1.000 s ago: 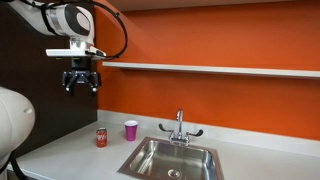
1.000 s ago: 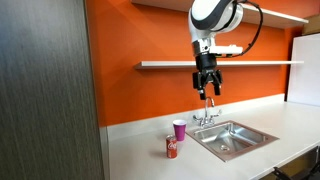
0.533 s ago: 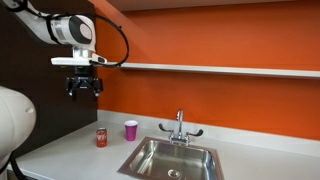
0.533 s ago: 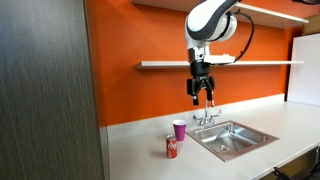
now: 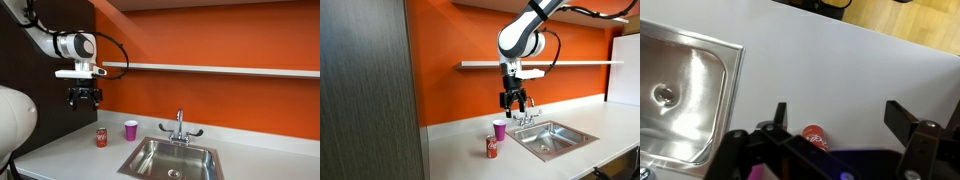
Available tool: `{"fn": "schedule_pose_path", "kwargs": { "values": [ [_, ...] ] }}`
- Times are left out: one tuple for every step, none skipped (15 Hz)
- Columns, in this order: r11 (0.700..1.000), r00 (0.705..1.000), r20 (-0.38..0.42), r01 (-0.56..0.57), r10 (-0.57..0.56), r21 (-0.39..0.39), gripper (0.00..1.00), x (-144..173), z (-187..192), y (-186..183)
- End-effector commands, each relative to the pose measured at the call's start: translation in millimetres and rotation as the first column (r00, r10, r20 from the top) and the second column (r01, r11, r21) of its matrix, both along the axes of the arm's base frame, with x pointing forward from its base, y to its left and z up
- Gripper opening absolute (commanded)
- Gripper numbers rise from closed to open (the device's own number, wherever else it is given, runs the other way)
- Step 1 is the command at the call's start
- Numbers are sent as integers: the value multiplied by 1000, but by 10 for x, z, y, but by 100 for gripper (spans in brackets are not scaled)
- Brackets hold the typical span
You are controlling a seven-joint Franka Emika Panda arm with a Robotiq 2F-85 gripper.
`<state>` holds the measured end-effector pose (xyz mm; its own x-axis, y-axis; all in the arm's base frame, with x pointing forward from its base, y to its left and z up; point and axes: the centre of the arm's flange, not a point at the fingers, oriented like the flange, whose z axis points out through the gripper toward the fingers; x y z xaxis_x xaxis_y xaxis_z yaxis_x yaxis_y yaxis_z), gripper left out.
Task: Put the can in the sink
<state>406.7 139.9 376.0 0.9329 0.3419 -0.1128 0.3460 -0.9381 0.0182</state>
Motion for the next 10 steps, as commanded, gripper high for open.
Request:
{"fn": "schedule_pose_path", "kwargs": {
  "values": [
    [1000,1000,-8,-17,17,-16,100,253,-183,107],
    [1000,1000,-12,-18,18,-20,100,289,-237,118],
    [999,1000,-16,-22,22,-25,100,337,-293,137],
    [999,1000,-18,-24,23,-29,100,381,-343,148],
    [999,999,-19,-26,26,-31,100,427,-390,159],
    [999,999,-21,-30,29,-31,100,477,-444,175],
    [999,999,-21,-34,33,-32,100,519,-491,190],
    [999,999,-19,-37,37,-35,100,565,-546,204],
    [999,999,-19,-41,40,-36,100,608,-602,211],
    [999,999,-19,-43,42,-34,100,656,-662,219]
  ]
}}
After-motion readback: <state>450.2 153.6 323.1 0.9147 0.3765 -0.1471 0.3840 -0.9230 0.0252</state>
